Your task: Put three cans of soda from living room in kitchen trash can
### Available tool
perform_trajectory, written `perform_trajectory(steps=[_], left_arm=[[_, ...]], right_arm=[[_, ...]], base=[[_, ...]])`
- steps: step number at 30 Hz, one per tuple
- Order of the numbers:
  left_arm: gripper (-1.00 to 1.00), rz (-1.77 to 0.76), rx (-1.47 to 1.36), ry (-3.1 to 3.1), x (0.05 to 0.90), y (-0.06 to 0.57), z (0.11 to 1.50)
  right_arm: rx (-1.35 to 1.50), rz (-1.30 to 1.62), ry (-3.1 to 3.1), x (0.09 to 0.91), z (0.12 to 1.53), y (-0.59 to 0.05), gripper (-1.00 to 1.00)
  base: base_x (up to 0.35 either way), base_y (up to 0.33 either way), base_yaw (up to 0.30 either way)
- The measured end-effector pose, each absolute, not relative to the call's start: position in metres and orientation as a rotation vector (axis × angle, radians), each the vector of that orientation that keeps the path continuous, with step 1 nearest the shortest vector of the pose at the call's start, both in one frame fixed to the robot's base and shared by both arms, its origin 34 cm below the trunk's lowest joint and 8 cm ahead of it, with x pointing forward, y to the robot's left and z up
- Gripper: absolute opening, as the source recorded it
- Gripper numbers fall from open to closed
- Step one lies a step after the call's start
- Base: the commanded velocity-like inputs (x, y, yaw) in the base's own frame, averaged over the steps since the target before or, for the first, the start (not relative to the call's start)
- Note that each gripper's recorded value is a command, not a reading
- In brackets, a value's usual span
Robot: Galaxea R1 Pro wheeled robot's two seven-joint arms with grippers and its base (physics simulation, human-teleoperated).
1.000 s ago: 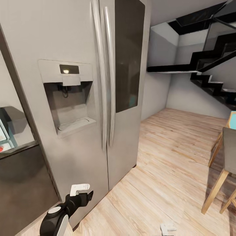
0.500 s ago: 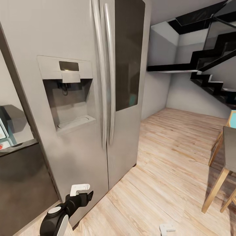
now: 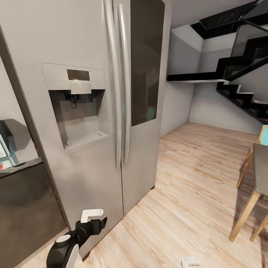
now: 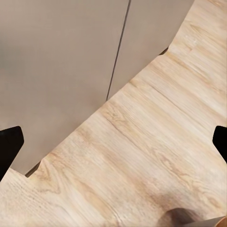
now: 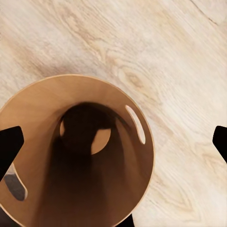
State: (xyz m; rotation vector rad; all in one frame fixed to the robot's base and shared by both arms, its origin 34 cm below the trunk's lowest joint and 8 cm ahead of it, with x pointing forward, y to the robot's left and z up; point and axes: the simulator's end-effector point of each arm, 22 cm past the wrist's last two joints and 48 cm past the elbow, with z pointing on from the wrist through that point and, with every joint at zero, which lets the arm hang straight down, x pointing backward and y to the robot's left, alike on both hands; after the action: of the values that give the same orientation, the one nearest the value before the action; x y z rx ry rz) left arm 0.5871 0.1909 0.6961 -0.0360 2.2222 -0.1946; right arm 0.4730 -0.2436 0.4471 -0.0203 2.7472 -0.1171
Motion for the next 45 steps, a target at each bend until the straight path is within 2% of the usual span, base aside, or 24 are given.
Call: perform_trajectory(steps=[45], left_arm=[[1.00, -0.202, -0.013, 2.227, 0.5863, 0.1827, 0.6935]], right_arm=[[-0.017, -0.093, 2.761, 0.4692, 0.4434, -0.2407, 1.00]], base=[[0.000, 0.000, 0.000]])
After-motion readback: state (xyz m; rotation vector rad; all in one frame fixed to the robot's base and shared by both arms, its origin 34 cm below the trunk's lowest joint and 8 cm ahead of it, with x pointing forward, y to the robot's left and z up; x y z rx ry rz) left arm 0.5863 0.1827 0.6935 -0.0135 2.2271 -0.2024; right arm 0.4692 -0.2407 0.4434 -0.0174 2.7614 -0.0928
